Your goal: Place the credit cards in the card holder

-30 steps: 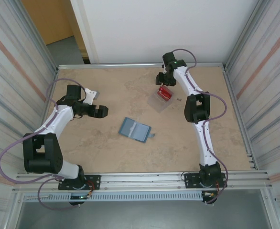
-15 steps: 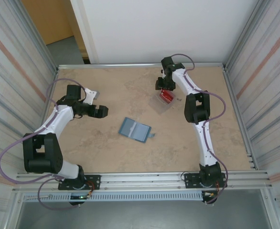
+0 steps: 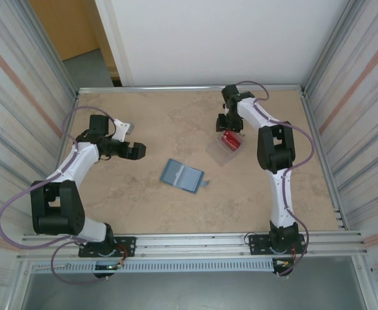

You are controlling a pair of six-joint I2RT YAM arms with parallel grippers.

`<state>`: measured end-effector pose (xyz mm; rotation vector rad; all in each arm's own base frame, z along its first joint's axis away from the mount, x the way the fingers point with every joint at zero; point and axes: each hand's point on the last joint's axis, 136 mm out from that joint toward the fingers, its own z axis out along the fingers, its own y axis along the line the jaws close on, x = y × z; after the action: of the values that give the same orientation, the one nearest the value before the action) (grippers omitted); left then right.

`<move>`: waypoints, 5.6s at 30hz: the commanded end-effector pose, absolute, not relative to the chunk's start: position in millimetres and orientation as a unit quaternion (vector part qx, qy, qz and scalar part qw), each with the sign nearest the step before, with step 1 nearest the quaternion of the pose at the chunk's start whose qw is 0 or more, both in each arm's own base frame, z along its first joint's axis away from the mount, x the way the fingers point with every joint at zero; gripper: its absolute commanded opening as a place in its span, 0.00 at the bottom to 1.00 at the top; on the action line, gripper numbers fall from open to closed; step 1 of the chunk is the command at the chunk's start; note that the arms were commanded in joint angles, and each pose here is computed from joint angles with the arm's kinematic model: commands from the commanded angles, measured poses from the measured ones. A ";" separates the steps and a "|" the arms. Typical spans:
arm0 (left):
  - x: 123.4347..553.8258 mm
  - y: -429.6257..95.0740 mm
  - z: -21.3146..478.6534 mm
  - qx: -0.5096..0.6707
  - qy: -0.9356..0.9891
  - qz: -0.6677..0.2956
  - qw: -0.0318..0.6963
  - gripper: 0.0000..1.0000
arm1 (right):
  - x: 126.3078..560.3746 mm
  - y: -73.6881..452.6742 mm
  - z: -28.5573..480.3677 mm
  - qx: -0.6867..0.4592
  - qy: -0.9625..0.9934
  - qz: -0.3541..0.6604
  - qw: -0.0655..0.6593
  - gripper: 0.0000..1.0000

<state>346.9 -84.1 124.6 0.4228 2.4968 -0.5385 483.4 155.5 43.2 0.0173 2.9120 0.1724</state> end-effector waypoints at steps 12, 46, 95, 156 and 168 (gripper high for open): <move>346.7 -87.8 152.9 0.159 0.913 -0.216 0.307 0.99 | 410.4 128.3 67.6 0.081 0.987 0.054 0.124 0.50; 320.5 -387.8 139.1 0.455 0.829 -0.269 0.181 0.97 | 283.8 88.9 147.5 0.061 0.970 0.131 0.195 0.75; 294.4 -407.8 10.0 0.491 0.842 -0.215 0.056 0.67 | 296.2 73.6 76.4 0.050 0.984 0.078 0.150 0.70; 296.0 -396.6 5.6 0.497 0.843 -0.200 0.059 0.68 | 289.0 66.1 102.8 0.051 0.977 0.104 0.182 0.34; 296.4 -394.1 2.7 0.496 0.844 -0.197 0.056 0.68 | 290.2 72.4 102.2 0.044 0.976 0.120 0.178 0.16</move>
<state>307.5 -428.5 42.1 1.4477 2.4151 -0.7483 293.0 84.8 104.4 0.1143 2.7488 0.4077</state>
